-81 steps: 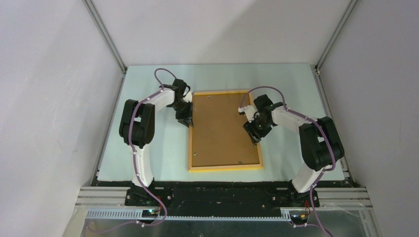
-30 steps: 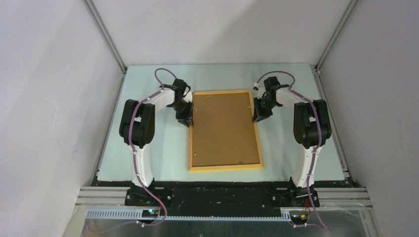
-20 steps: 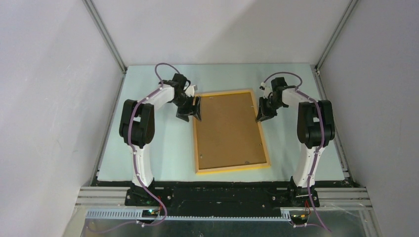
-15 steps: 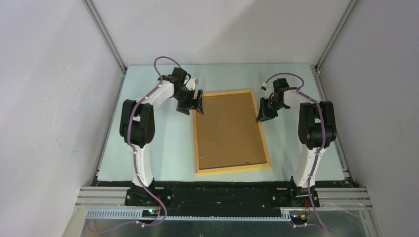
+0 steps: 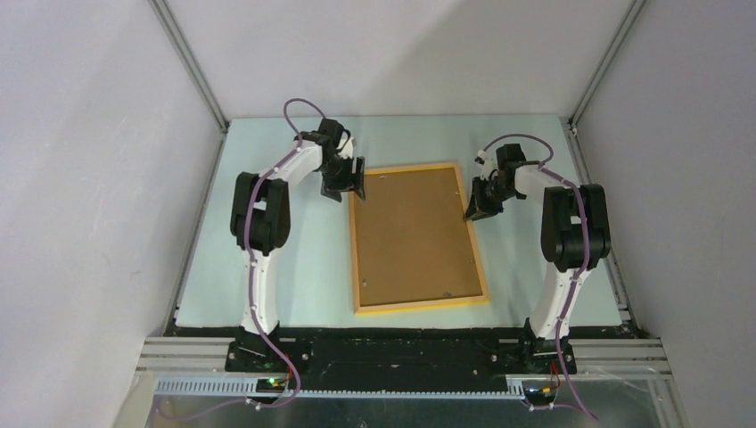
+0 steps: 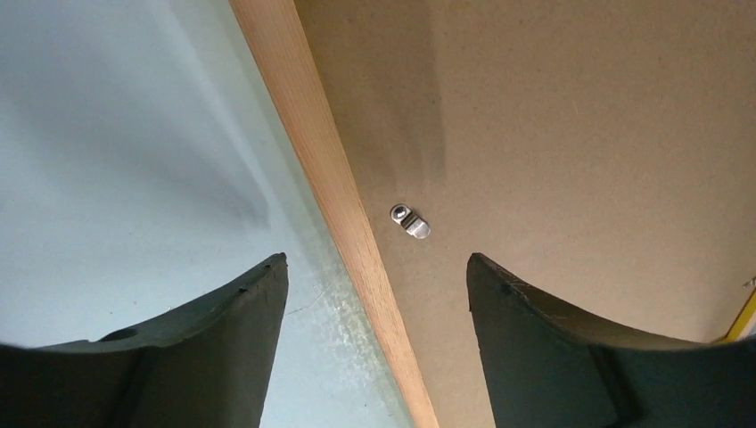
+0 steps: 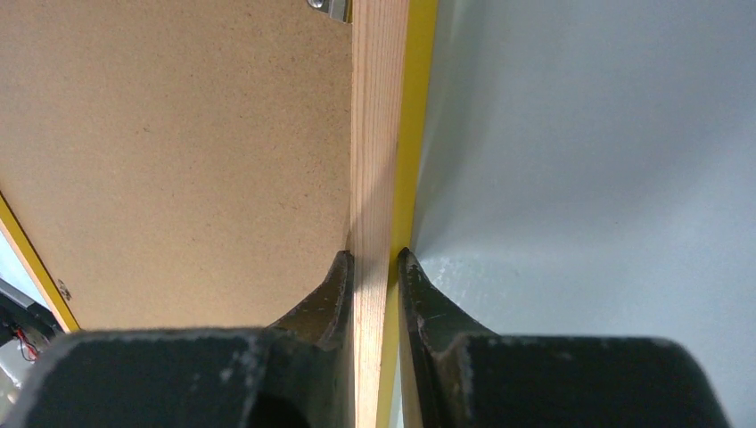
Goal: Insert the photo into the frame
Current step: Install the photo frame at the center of the board.
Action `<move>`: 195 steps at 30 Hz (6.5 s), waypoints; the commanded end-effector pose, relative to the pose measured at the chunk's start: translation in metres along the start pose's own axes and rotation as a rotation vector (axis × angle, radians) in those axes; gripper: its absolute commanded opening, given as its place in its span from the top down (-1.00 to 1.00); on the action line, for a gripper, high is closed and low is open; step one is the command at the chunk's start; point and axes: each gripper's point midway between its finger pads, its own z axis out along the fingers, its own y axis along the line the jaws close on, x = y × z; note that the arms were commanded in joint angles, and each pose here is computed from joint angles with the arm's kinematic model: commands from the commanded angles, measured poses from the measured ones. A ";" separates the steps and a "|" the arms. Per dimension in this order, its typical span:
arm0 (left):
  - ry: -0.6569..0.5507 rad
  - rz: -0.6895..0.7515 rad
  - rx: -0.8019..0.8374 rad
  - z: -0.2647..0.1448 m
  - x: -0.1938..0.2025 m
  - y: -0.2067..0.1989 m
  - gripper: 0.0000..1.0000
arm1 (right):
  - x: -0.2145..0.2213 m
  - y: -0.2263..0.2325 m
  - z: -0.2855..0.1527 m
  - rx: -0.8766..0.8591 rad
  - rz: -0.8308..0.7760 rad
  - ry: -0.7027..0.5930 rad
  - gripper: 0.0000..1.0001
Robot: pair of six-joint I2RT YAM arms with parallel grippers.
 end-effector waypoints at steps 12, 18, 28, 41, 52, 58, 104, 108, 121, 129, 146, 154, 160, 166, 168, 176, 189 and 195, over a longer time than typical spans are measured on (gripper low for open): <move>-0.031 0.007 -0.123 0.018 -0.010 -0.006 -0.30 | 0.019 -0.007 -0.004 0.019 0.037 0.048 1.00; -0.023 0.016 -0.140 0.021 -0.006 -0.004 -0.19 | 0.019 -0.006 -0.004 0.013 0.038 0.049 1.00; -0.011 0.035 -0.146 0.015 0.003 -0.002 0.05 | 0.018 -0.007 -0.005 0.004 0.045 0.047 1.00; -0.012 0.060 -0.144 0.012 0.004 -0.002 0.42 | 0.019 -0.007 -0.006 -0.007 0.050 0.047 1.00; -0.017 0.084 -0.131 0.013 -0.001 -0.004 0.83 | 0.018 -0.005 -0.005 -0.012 0.042 0.047 1.00; -0.012 0.083 -0.119 0.013 0.001 -0.006 0.54 | 0.019 -0.006 -0.005 -0.010 0.039 0.047 1.00; 0.129 0.405 0.019 -0.027 0.095 -0.037 -0.92 | -0.054 -0.026 -0.011 -0.130 0.344 -0.169 1.00; 0.116 0.404 -0.037 -0.020 0.082 -0.030 -0.83 | -0.046 -0.027 -0.009 -0.124 0.331 -0.137 1.00; 0.168 0.396 -0.072 -0.005 0.093 -0.019 -0.57 | -0.037 -0.028 -0.011 -0.120 0.307 -0.108 1.00; 0.179 0.399 -0.099 -0.001 0.096 -0.014 -0.38 | -0.035 -0.027 -0.012 -0.124 0.304 -0.102 1.00; 0.170 0.388 -0.074 -0.005 0.097 -0.024 -0.38 | -0.032 -0.025 -0.009 -0.136 0.304 -0.086 1.00; 0.170 0.384 -0.063 -0.005 0.100 -0.031 -0.41 | -0.032 -0.024 -0.009 -0.139 0.302 -0.085 1.00; 0.179 0.412 -0.131 0.003 0.105 -0.030 -0.46 | -0.031 -0.023 -0.010 -0.144 0.299 -0.082 1.00; 0.176 0.419 -0.204 0.006 0.103 -0.017 -0.31 | -0.029 -0.023 -0.010 -0.148 0.300 -0.079 1.00; 0.179 0.419 -0.214 0.007 0.103 -0.015 -0.23 | -0.030 -0.022 -0.010 -0.150 0.300 -0.080 1.00; 0.179 0.427 -0.215 0.009 0.101 -0.015 0.12 | -0.029 -0.022 -0.011 -0.151 0.299 -0.076 1.00; 0.151 0.449 -0.197 0.007 0.089 -0.022 0.50 | -0.027 -0.023 -0.010 -0.153 0.292 -0.071 1.00; 0.139 0.460 -0.190 0.004 0.085 -0.025 0.70 | -0.026 -0.025 -0.010 -0.142 0.278 -0.073 1.00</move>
